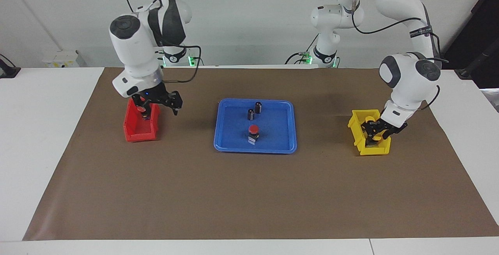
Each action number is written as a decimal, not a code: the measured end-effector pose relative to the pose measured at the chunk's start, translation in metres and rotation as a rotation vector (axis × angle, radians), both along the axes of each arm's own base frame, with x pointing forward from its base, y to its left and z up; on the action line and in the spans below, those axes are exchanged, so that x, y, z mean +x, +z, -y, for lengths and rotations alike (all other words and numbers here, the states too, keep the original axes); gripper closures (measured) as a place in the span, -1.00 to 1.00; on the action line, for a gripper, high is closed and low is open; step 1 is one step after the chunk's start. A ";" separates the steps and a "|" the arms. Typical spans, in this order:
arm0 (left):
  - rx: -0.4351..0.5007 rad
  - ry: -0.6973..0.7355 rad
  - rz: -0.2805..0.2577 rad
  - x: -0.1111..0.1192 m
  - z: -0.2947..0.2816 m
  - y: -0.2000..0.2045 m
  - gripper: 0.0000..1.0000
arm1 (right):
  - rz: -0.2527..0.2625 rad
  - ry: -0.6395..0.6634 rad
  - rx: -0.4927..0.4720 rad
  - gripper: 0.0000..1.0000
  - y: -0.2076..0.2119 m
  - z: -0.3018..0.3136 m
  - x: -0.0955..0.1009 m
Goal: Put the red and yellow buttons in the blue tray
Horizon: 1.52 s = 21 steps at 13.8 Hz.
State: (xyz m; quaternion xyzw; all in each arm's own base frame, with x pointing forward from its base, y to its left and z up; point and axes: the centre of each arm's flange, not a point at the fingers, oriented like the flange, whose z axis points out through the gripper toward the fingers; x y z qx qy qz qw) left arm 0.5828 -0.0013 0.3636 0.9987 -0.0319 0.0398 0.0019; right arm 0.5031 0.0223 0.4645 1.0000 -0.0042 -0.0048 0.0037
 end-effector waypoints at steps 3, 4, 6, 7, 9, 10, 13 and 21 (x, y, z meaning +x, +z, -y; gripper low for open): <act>0.000 -0.001 -0.007 0.002 0.000 0.006 0.18 | -0.043 0.056 0.010 -0.87 -0.034 0.057 -0.041; -0.001 -0.003 -0.022 0.006 0.001 0.018 0.18 | -0.052 0.050 0.013 -0.70 -0.045 0.066 -0.046; 0.005 -0.021 -0.041 0.018 0.011 0.063 0.18 | -0.055 0.071 0.015 -0.52 -0.059 0.072 -0.052; 0.015 -0.023 -0.046 0.024 0.025 0.095 0.18 | -0.049 0.083 0.014 -0.48 -0.064 0.072 -0.052; 0.016 0.020 -0.035 0.025 0.089 0.138 0.18 | -0.038 0.104 0.013 -0.43 -0.074 0.075 -0.053; 0.012 0.046 -0.031 0.017 0.137 0.141 0.18 | -0.033 0.108 0.013 -0.43 -0.081 0.077 -0.052; -0.011 0.072 -0.039 -0.024 0.274 0.120 0.18 | -0.023 0.113 0.011 -0.42 -0.094 0.079 -0.048; -0.049 0.041 -0.042 -0.072 0.369 0.034 0.18 | -0.015 0.128 0.009 -0.37 -0.117 0.078 -0.053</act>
